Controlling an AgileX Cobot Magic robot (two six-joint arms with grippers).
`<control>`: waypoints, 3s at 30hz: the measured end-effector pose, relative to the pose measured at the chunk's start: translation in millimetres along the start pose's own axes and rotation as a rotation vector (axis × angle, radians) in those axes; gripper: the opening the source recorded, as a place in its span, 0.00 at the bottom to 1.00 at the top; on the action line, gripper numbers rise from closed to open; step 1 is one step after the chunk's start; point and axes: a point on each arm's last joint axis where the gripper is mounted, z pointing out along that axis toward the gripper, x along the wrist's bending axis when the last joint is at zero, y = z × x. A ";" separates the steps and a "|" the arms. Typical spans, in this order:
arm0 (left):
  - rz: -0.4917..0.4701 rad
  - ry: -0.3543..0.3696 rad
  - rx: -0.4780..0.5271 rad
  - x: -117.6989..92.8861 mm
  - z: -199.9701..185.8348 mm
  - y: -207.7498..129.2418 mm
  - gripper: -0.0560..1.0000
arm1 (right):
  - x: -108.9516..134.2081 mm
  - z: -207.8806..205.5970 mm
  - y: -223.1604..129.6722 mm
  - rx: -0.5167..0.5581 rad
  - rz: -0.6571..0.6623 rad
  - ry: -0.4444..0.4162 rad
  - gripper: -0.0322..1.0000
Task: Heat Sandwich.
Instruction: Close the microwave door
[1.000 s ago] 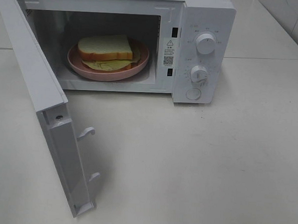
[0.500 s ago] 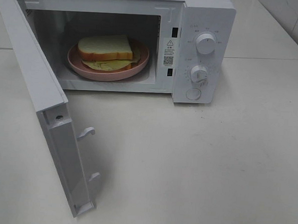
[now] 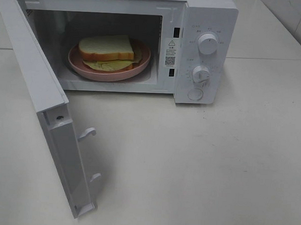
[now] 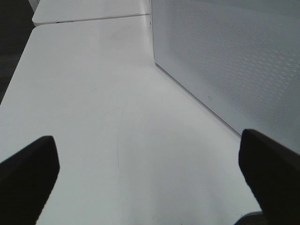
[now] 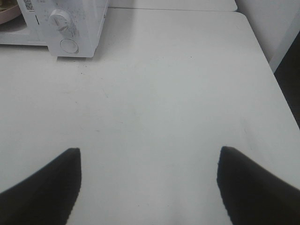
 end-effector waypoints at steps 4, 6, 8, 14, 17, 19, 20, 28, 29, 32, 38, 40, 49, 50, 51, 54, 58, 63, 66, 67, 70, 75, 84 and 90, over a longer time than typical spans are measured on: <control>0.000 0.000 0.000 0.0 0.0 0.0 0.99 | 0.0 0.0 0.0 0.000 0.000 0.000 0.77; 0.000 0.000 0.000 0.0 0.0 0.0 0.99 | 0.0 0.0 0.0 0.000 0.000 0.000 0.77; 0.000 0.000 0.000 0.0 0.0 0.0 0.99 | 0.0 0.0 0.0 0.000 0.000 0.000 0.77; 0.000 0.000 0.000 0.0 0.0 0.0 0.99 | 0.0 0.0 0.1 -0.001 0.000 0.000 0.77; 0.000 0.000 0.000 0.0 0.0 0.0 0.99 | 0.0 0.0 0.1 -0.001 0.000 0.000 0.77; 0.000 0.000 0.000 0.0 0.0 0.0 0.99 | 0.0 0.0 0.1 -0.001 0.000 0.000 0.77; 0.000 0.000 0.000 0.0 0.0 0.0 0.99 | 0.0 0.0 0.1 -0.001 0.000 0.000 0.77; 0.000 0.000 0.000 0.0 0.0 0.0 0.99 | 0.0 0.0 0.1 -0.001 0.000 0.000 0.77; 0.000 0.000 0.000 0.0 0.0 0.0 0.99 | 0.0 0.0 0.1 -0.001 0.000 0.000 0.77; -0.009 0.000 0.000 0.0 0.0 0.0 0.99 | 0.0 0.0 0.1 -0.001 0.000 0.000 0.77; -0.028 0.006 -0.053 0.7 -2.6 8.2 0.99 | 0.0 0.0 0.1 -0.001 0.000 0.000 0.77; -0.032 0.009 -0.074 2.0 1.2 17.2 0.97 | 0.0 0.0 0.1 -0.001 0.000 0.000 0.77; -0.045 0.015 -0.077 5.8 23.1 37.0 0.42 | 0.0 0.0 0.1 -0.001 0.000 0.000 0.77; -0.047 0.017 -0.082 6.3 27.0 38.5 0.34 | 0.0 0.0 0.1 -0.001 0.000 0.000 0.77; -0.048 0.018 -0.087 6.7 30.2 39.6 0.28 | 0.0 0.0 0.1 -0.001 0.000 0.000 0.77; -0.053 0.022 -0.088 8.1 44.6 39.6 0.12 | 0.0 0.0 0.1 -0.001 0.000 0.000 0.77; -0.032 0.038 -0.129 10.4 67.6 34.8 0.06 | 0.0 0.0 0.1 -0.001 0.000 0.000 0.77; -0.015 0.060 -0.195 12.6 91.9 24.9 0.06 | 0.0 0.0 0.1 -0.001 0.000 0.000 0.77; -0.015 0.078 -0.229 14.5 108.8 17.3 0.06 | 0.0 0.0 0.1 -0.001 0.000 0.000 0.77; -0.014 0.081 -0.229 14.9 112.5 15.4 0.06 | 0.0 0.0 0.1 -0.001 0.000 0.000 0.77; -0.014 0.091 -0.232 16.2 124.2 10.7 0.06 | 0.0 0.0 0.1 -0.001 0.000 0.000 0.77; -0.012 0.112 -0.281 19.0 140.3 12.1 0.06 | 0.0 0.0 0.1 -0.001 0.000 0.000 0.77; 0.045 0.039 -0.284 7.9 172.2 13.2 0.06 | 0.0 0.0 0.1 -0.001 0.000 0.000 0.77; 0.080 -0.034 -0.248 -5.5 194.9 11.1 0.06 | 0.0 0.0 0.1 -0.001 0.000 0.000 0.77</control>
